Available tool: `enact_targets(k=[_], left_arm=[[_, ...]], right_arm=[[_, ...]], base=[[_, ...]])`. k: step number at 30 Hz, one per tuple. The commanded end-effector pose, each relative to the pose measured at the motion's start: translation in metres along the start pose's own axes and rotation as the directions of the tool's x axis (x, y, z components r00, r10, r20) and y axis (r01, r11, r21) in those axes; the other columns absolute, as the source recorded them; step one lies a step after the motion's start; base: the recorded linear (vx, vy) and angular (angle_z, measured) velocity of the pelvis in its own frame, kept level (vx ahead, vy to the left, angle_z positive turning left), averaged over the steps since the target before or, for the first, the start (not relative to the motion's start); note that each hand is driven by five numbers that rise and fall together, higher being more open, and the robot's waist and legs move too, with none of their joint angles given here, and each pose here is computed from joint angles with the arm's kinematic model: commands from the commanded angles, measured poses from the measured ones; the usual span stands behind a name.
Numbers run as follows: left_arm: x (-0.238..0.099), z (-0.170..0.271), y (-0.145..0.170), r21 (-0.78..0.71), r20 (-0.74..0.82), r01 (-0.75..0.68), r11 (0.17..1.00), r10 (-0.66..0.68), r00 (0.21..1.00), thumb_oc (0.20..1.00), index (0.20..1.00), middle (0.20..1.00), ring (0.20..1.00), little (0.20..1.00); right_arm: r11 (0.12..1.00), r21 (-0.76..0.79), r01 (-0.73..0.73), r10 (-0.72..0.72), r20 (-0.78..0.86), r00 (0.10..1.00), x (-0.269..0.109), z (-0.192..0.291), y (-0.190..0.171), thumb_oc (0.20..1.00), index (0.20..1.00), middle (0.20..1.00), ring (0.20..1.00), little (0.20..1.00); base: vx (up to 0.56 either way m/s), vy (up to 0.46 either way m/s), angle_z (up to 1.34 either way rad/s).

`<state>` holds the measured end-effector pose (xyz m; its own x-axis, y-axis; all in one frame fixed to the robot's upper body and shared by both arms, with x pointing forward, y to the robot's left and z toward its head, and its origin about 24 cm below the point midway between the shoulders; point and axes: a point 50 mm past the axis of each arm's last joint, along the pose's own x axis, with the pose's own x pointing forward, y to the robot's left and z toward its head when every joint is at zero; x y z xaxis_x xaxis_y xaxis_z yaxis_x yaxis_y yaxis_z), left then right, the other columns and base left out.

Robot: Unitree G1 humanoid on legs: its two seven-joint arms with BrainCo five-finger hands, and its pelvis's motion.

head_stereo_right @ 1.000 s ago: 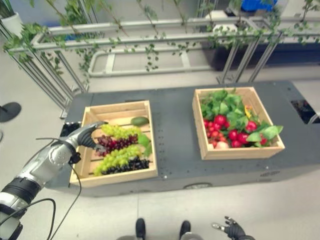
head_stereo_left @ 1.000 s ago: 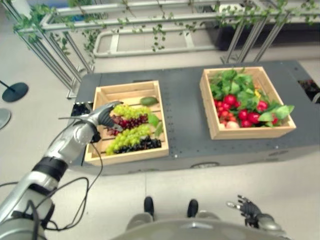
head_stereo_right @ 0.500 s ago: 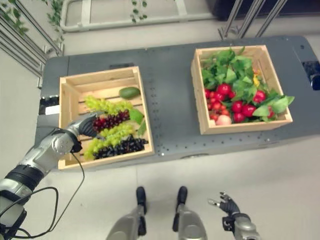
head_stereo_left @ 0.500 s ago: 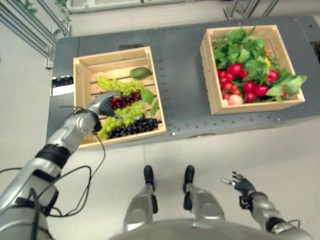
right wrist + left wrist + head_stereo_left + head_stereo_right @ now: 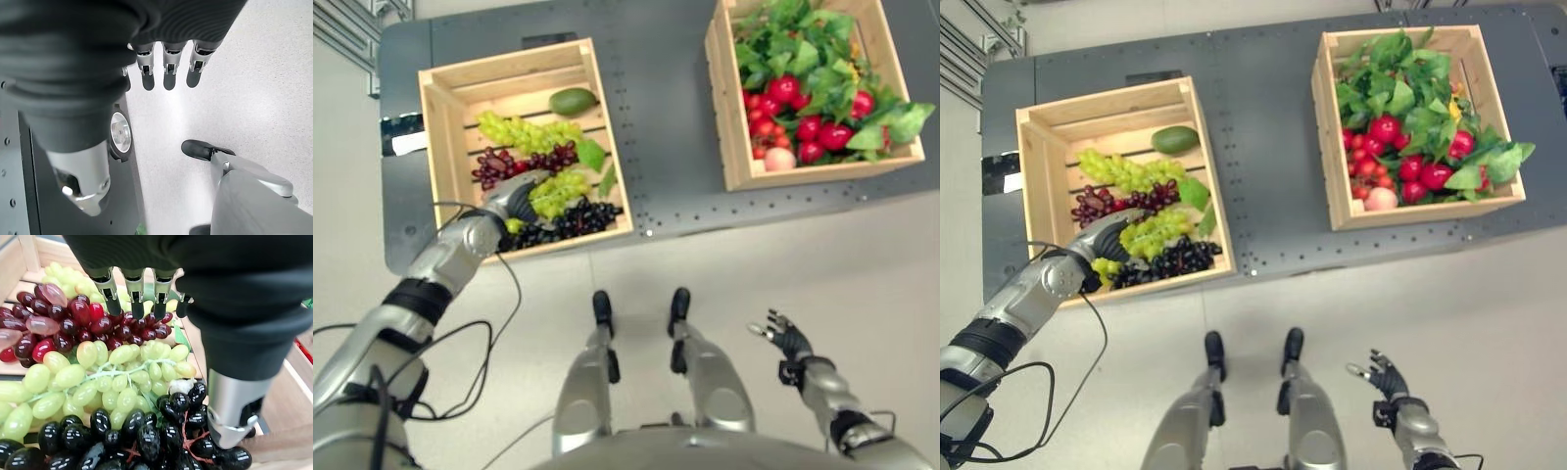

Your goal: Pick up the fruits from the basket on one side to the basket on the other side

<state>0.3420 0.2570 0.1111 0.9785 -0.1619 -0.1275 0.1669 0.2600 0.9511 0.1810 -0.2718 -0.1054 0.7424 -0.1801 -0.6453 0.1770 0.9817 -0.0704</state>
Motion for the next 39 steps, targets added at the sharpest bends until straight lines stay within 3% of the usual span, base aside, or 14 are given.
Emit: enact_targets(k=[1, 19, 39], left_arm=[[0.002, -0.001, 0.027, -0.031, -0.007, -0.116, 0.993, 0.116, 0.993, 1.000, 1.000, 1.000, 1.000, 1.000], [0.010, -0.015, 0.016, 0.011, -0.107, -0.108, 0.994, 0.108, 0.988, 1.000, 1.000, 1.000, 1.000, 1.000], [0.019, -0.024, 0.042, 0.062, -0.187, -0.189, 0.980, 0.198, 0.962, 1.000, 1.000, 1.000, 1.000, 1.000]], right_arm=[[0.999, 0.025, 0.039, -0.041, 0.066, 0.997, -0.004, 0.008, -0.013, 1.000, 1.000, 1.000, 1.000, 1.000], [0.999, 0.038, -0.013, 0.004, 0.223, 0.975, -0.009, 0.035, -0.011, 1.000, 1.000, 1.000, 1.000, 1.000], [0.999, 0.030, -0.035, 0.026, 0.267, 0.963, -0.005, 0.048, -0.005, 1.000, 1.000, 1.000, 1.000, 1.000]], base=[[0.00, 0.000, 0.00], [0.00, -0.002, -0.01], [0.02, 0.006, -0.03]])
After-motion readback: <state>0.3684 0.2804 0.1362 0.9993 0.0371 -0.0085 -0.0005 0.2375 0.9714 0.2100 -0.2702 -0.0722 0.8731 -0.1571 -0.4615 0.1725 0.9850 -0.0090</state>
